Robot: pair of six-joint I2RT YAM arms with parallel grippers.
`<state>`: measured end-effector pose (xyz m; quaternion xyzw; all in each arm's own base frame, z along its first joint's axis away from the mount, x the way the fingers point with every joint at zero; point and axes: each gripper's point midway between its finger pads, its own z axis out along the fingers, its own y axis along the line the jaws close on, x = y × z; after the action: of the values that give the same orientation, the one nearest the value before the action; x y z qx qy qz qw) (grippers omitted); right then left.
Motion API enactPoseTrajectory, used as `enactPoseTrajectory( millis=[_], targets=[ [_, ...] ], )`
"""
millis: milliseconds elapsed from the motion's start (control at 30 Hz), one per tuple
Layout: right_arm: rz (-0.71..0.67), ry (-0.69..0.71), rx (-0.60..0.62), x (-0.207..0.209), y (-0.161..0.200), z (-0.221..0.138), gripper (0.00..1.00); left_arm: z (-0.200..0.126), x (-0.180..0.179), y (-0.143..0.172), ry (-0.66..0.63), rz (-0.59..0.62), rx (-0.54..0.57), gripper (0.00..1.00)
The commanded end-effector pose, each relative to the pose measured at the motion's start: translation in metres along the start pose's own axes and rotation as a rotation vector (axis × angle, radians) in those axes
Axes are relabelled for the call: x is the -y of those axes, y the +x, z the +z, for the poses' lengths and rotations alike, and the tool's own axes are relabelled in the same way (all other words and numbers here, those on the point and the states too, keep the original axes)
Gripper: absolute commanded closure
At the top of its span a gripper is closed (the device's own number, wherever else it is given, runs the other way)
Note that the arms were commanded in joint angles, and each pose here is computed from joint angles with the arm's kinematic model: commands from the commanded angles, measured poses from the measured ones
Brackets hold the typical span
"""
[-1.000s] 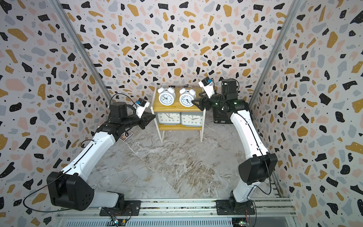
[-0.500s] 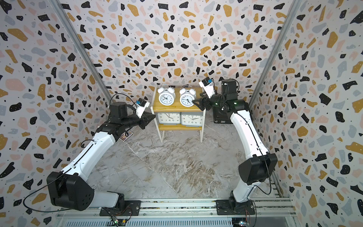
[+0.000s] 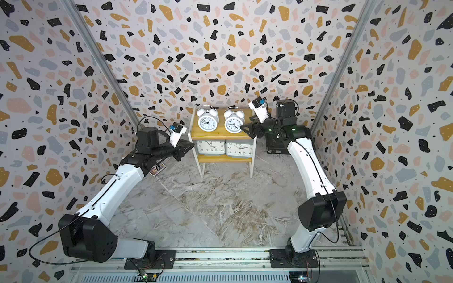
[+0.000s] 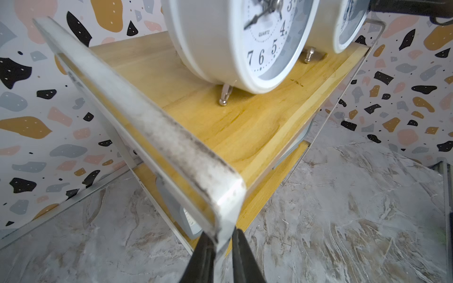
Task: Place the alarm clocks on the shelf by style
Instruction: Place the alarm on the shelf, then reset both arms
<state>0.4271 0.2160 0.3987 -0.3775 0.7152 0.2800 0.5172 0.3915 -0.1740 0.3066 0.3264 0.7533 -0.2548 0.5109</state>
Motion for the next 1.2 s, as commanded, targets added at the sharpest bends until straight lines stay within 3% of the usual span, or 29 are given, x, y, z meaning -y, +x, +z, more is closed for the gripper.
enactPoseTrajectory(
  millis=[0,200,400,733,1167],
  targets=[
    [-0.048,0.031,0.078,-0.011,-0.03,-0.026,0.22,-0.007,0.008,-0.016,0.023,0.022,0.034,0.73],
    [-0.058,0.063,0.093,-0.015,-0.033,-0.037,0.2,-0.014,0.011,-0.021,0.013,0.033,0.053,0.44],
    [-0.058,0.105,0.102,-0.019,-0.026,-0.048,0.18,-0.025,0.014,-0.026,-0.022,0.015,0.079,0.3],
    [-0.024,0.172,0.117,-0.034,-0.004,-0.073,0.18,-0.044,0.014,-0.024,-0.1,-0.059,0.118,0.24],
    [0.053,0.432,0.127,-0.024,0.059,-0.104,0.18,-0.059,-0.015,0.001,-0.327,-0.259,0.172,0.22]
  ],
)
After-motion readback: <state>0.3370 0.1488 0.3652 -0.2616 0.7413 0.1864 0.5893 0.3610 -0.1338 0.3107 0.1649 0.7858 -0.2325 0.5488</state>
